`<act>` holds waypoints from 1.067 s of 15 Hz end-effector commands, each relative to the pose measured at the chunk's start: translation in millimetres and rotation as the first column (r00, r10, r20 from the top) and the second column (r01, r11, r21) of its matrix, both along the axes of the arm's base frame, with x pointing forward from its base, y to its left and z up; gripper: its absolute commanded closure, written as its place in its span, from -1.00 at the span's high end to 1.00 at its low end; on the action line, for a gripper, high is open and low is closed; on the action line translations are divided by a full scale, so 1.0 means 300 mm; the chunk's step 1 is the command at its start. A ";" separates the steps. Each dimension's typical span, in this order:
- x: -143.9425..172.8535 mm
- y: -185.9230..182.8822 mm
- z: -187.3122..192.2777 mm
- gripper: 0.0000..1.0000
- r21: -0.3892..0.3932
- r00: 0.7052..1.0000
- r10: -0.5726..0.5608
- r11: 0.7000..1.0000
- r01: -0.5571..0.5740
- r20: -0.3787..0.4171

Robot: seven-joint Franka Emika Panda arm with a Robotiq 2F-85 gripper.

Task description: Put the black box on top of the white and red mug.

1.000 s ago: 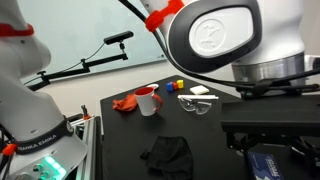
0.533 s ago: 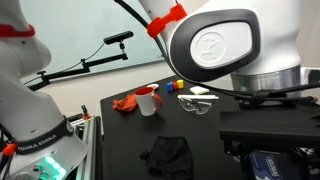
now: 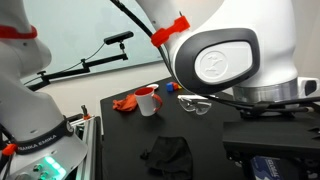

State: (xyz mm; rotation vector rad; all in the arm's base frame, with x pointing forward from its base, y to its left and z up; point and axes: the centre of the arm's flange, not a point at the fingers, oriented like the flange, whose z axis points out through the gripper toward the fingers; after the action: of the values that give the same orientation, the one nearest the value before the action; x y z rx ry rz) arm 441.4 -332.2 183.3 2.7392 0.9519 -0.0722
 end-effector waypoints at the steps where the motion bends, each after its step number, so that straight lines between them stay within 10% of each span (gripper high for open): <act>1: 0.021 -0.026 0.007 1.00 -0.007 0.999 0.035 0.999 -0.035 0.007; 9: 0.026 -0.031 -0.010 -0.33 -0.010 1.000 0.028 1.000 -0.028 -0.008; 16: -0.052 0.114 0.245 -0.37 -0.176 0.982 0.190 0.967 -0.183 0.019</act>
State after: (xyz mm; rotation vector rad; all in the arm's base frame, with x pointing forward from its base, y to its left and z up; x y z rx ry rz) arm 445.8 -331.4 202.4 2.6211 1.0590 -0.0948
